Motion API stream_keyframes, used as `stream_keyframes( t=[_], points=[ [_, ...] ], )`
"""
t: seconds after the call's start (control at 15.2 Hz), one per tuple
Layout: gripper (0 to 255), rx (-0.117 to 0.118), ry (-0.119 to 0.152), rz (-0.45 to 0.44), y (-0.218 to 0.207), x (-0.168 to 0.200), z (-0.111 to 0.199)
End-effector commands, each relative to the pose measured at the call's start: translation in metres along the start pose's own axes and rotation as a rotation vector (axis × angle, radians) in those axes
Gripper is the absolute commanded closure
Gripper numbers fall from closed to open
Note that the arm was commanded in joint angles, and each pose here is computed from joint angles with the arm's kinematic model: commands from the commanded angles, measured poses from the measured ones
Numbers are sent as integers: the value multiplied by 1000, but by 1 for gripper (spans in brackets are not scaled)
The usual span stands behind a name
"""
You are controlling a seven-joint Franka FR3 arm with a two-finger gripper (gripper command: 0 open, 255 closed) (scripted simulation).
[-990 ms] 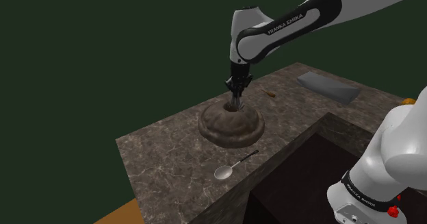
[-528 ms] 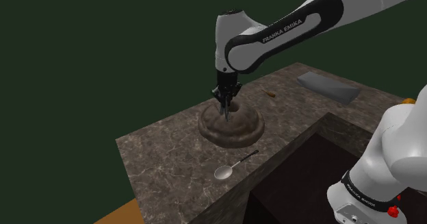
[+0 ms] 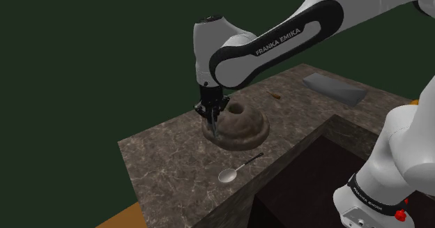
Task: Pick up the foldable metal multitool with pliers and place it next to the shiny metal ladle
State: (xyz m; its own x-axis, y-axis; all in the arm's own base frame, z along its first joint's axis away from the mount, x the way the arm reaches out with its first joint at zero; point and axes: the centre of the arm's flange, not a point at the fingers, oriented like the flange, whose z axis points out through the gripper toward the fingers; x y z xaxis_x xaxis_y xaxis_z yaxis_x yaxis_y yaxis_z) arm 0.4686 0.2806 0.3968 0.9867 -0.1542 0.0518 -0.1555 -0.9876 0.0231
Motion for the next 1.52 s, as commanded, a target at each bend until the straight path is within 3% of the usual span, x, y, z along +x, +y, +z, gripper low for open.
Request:
stream_keyframes(
  t=[0.0, 0.33, 1.45],
  points=[
    [255, 0, 0, 2, -26, -10, -5],
    [255, 0, 0, 2, -95, -35, -8],
    [255, 0, 0, 2, -97, -40, 82]
  ],
)
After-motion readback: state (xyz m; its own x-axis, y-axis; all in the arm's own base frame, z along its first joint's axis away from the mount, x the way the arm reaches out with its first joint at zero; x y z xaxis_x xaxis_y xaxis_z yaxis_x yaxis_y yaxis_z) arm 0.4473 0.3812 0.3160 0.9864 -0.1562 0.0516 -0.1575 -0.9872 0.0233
